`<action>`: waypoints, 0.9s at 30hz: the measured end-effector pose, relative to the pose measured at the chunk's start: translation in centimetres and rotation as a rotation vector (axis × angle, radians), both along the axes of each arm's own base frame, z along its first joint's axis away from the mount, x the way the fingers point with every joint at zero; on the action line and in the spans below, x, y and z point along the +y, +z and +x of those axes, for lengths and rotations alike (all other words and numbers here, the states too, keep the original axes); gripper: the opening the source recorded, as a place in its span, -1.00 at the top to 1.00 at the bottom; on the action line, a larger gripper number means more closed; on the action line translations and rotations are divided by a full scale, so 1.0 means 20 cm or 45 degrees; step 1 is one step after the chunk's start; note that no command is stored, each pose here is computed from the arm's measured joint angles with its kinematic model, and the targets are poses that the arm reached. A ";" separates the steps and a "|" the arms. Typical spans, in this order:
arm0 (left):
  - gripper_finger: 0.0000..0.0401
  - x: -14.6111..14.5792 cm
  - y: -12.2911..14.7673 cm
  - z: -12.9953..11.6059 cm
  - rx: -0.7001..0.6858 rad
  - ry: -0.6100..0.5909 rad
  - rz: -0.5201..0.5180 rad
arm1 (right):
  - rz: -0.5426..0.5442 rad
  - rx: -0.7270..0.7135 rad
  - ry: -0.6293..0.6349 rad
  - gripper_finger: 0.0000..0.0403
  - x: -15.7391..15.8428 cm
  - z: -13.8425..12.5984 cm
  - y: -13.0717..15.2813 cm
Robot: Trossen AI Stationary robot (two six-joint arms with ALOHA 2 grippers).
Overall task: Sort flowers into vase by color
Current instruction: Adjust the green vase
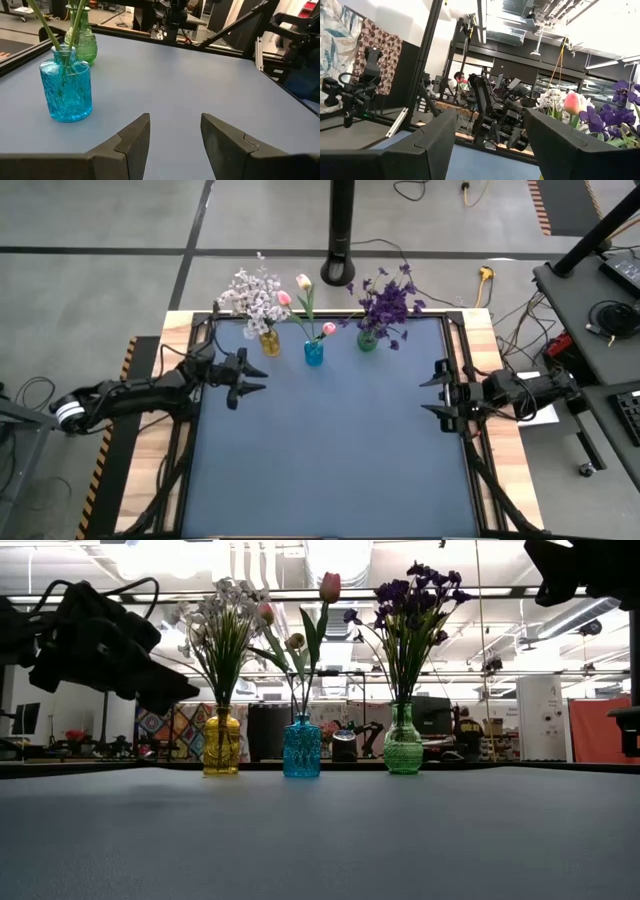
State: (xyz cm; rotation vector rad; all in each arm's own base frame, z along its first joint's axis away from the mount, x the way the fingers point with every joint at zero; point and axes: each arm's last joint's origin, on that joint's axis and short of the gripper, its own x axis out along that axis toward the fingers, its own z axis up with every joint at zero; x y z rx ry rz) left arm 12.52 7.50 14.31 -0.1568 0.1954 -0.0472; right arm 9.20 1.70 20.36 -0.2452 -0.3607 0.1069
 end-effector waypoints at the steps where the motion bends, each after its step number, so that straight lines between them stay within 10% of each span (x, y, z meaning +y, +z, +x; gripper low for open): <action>1: 0.20 0.00 0.00 0.00 0.005 0.000 -0.004 | -0.001 0.000 0.000 -0.12 0.00 0.00 0.00; 27: 0.20 0.06 0.08 0.08 -0.004 0.001 0.003 | 0.000 0.001 0.000 -0.12 0.00 0.00 0.00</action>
